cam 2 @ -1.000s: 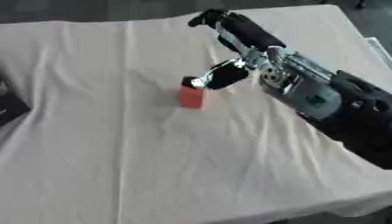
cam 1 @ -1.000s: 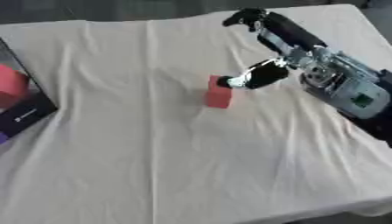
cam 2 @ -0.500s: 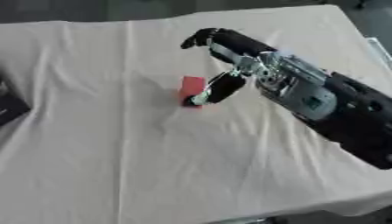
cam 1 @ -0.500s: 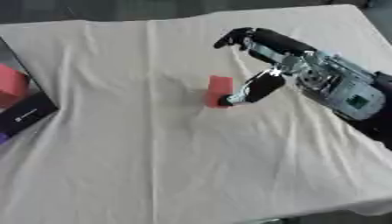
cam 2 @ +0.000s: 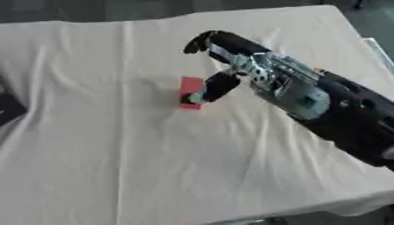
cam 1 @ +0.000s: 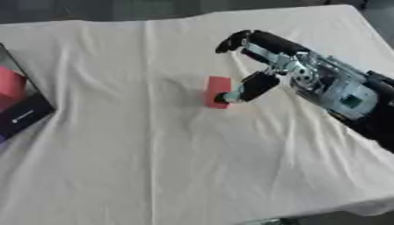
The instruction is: Pick up the objects with one hand, pass them to the other hand, and then place them into the box on the other side of the table.
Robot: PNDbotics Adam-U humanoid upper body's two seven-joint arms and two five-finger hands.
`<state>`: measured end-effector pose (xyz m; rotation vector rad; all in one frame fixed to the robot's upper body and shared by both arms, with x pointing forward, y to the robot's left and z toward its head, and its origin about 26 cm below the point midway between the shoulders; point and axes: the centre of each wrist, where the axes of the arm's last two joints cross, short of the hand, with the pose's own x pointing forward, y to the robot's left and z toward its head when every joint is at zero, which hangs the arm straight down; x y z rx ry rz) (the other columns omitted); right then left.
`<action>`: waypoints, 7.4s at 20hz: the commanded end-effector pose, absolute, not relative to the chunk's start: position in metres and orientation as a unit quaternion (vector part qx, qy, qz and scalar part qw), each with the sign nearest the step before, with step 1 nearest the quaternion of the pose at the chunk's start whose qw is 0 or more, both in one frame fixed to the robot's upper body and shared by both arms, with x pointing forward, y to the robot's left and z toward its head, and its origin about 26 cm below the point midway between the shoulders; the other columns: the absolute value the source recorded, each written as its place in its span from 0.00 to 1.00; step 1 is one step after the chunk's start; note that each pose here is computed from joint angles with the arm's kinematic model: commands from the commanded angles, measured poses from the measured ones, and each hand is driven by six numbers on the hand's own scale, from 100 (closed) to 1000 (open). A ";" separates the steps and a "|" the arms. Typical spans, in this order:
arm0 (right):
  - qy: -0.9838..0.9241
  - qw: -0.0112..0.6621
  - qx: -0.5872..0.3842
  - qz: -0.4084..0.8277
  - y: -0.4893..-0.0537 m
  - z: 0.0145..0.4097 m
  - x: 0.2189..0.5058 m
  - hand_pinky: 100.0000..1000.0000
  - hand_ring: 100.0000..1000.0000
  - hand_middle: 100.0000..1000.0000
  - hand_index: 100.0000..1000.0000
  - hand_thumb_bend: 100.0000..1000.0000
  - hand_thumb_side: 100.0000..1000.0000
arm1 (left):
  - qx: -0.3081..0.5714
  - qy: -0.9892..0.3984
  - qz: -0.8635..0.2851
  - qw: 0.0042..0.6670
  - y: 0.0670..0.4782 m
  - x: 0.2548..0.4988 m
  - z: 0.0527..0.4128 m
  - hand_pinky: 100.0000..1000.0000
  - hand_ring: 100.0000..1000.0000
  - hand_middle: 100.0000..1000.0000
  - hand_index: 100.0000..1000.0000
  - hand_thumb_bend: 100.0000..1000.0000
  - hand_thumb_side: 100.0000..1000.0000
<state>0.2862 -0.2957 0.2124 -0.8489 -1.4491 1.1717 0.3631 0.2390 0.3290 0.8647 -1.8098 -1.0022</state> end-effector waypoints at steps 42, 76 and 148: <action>-0.557 0.582 -0.403 0.433 -0.312 0.211 0.279 0.83 0.83 0.73 0.78 0.43 0.18 | 0.377 -0.724 -0.406 0.410 0.237 0.362 0.339 0.99 0.73 0.64 0.70 0.02 0.66; -0.613 0.578 -0.412 0.349 -0.310 0.211 0.280 0.55 0.71 0.45 0.40 0.36 0.01 | 0.388 -0.717 -0.399 0.420 0.244 0.367 0.333 0.99 0.73 0.64 0.69 0.00 0.64; -0.868 0.445 -0.106 0.191 -0.252 0.182 0.282 0.29 0.67 0.45 0.42 0.40 0.02 | 0.096 -0.680 -0.723 0.076 0.067 0.246 0.364 0.90 0.76 0.76 0.83 0.35 0.36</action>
